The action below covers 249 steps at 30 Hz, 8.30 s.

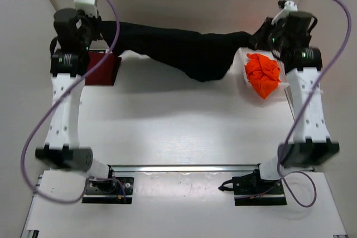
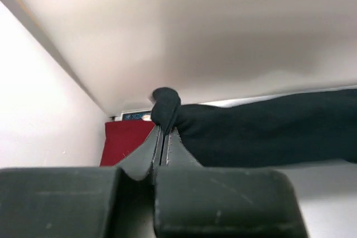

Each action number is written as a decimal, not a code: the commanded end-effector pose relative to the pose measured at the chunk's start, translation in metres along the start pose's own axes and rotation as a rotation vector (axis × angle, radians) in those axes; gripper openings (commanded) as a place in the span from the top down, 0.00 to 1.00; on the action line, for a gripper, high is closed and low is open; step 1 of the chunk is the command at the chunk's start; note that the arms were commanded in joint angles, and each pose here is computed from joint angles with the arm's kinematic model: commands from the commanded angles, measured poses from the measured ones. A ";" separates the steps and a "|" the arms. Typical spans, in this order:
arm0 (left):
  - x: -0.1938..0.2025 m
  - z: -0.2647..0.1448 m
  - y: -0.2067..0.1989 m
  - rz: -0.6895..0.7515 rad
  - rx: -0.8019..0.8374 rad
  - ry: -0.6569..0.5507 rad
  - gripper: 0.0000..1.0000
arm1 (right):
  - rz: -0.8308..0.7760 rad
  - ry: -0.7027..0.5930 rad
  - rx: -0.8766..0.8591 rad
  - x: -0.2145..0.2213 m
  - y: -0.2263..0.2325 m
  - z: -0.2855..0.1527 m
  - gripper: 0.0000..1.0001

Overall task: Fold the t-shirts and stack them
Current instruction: Flatten out the tshirt, then fold the flattened tshirt in 1/3 of the way

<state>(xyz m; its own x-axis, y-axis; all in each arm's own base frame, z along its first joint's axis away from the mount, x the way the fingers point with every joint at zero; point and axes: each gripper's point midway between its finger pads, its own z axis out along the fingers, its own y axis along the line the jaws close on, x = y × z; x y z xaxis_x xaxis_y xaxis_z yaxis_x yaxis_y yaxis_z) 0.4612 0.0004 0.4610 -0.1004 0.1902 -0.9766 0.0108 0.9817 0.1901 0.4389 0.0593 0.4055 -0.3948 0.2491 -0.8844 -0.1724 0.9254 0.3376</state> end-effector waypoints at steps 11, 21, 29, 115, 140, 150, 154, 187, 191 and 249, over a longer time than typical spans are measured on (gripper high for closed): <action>0.296 -0.128 -0.055 0.063 0.125 0.694 1.00 | 0.175 0.529 0.061 0.307 0.004 -0.115 1.00; 0.372 -0.194 -0.040 0.134 0.079 0.963 1.00 | 0.326 0.691 0.064 0.377 -0.010 -0.157 1.00; 0.382 -0.189 -0.039 0.169 0.083 1.015 1.00 | 0.291 0.698 0.049 0.375 -0.012 -0.137 1.00; 0.334 -0.139 -0.038 0.381 0.022 0.843 1.00 | 0.062 0.494 0.146 0.301 -0.061 -0.047 1.00; 0.178 -0.098 -0.049 0.243 0.033 0.385 1.00 | -0.010 0.040 0.139 0.150 -0.016 -0.104 1.00; 0.325 -0.192 -0.066 0.390 0.193 0.738 1.00 | 0.174 0.346 0.188 0.313 -0.032 -0.156 1.00; 0.353 -0.213 -0.049 0.425 0.152 0.832 1.00 | 0.219 0.399 0.173 0.334 -0.034 -0.167 1.00; 0.382 -0.132 -0.026 0.538 -0.040 0.980 1.00 | 0.045 0.510 0.172 0.329 -0.079 -0.038 1.00; 0.380 -0.125 -0.017 0.508 -0.101 0.989 1.00 | 0.033 0.510 0.185 0.323 -0.082 -0.030 1.00; 0.442 -0.187 0.027 0.227 -0.118 1.287 1.00 | 0.691 0.795 0.478 0.427 -0.114 -0.118 1.00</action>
<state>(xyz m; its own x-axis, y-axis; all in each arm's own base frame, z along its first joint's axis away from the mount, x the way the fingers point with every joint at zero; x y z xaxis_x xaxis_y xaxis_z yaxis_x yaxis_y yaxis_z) 0.2447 0.0952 0.0273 -0.9852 0.1060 -0.1344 0.0597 0.9488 0.3103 0.1867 0.0351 0.0255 -0.7812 0.6238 -0.0245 0.5685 0.7272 0.3847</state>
